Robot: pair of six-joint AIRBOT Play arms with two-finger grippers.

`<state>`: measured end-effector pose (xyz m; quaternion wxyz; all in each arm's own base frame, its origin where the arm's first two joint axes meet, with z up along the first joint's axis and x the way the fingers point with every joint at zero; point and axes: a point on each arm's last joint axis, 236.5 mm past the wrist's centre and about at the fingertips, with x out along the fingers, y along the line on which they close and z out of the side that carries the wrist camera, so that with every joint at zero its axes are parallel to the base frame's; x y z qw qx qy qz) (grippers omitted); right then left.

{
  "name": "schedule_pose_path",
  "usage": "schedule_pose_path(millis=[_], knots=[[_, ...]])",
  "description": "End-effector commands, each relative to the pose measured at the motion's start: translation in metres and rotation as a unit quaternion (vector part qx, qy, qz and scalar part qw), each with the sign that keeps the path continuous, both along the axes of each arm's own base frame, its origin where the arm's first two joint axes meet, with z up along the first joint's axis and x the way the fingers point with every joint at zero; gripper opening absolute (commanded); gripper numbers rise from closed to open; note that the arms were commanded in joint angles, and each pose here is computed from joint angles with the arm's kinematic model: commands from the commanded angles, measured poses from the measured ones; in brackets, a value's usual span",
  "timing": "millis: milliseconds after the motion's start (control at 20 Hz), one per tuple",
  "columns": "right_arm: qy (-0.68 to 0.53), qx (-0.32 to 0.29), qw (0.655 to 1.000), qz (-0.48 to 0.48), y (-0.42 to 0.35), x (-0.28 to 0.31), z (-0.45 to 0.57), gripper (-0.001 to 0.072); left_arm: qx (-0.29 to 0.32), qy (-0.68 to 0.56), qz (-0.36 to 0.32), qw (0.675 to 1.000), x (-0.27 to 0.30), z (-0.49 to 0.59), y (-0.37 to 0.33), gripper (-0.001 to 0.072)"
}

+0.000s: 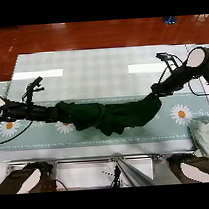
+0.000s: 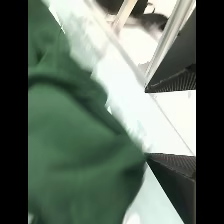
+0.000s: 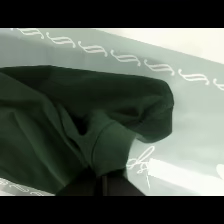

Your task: Fold the shirts.

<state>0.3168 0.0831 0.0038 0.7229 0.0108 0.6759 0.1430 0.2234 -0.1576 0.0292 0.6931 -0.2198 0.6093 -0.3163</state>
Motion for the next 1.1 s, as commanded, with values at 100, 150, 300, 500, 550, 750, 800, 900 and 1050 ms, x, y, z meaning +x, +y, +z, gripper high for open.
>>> schedule_pose_path(millis=[100, 150, 300, 500, 550, 750, 800, 900, 1050], knots=[[-0.014, 0.002, 1.0, 0.0, 0.002, 0.007, -0.001, 0.0024, -0.015, 0.056, -0.003, 0.998, -0.034, -0.001, -0.01, 0.0464], [-0.014, 0.002, 1.0, 0.0, 0.001, 0.007, -0.001, 0.0024, -0.015, 0.077, -0.012, 0.997, -0.047, -0.012, -0.014, 0.0465], [-0.02, 0.002, 1.0, 0.001, 0.001, 0.01, -0.001, 0.0024, -0.026, 0.109, -0.009, 0.994, -0.069, -0.043, -0.032, 0.0466], [-0.03, 0.005, 1.0, -0.001, 0.003, 0.015, 0.0, 0.0024, -0.01, -0.004, -0.022, 1.0, -0.043, -0.052, -0.057, 0.0466], [-0.03, 0.005, 1.0, -0.001, 0.003, 0.015, 0.0, 0.0024, -0.006, -0.056, -0.045, 0.997, -0.034, -0.046, -0.067, 0.0465], [-0.032, 0.005, 0.999, -0.002, 0.003, 0.016, 0.0, 0.0024, 0.032, -0.216, -0.102, 0.971, -0.008, -0.031, -0.096, 0.0466], [-0.032, 0.005, 0.999, -0.001, 0.003, 0.016, 0.0, 0.0024, 0.042, -0.238, -0.116, 0.963, -0.008, -0.032, -0.101, 0.0468], [-0.032, 0.005, 0.999, -0.002, 0.003, 0.016, 0.0, 0.0024, 0.074, -0.268, -0.158, 0.947, -0.012, -0.038, -0.1, 0.055], [-0.032, 0.005, 0.999, -0.002, 0.003, 0.016, 0.0, 0.0024, 0.13, -0.3, -0.211, 0.921, -0.012, -0.052, -0.087, 0.0664]])
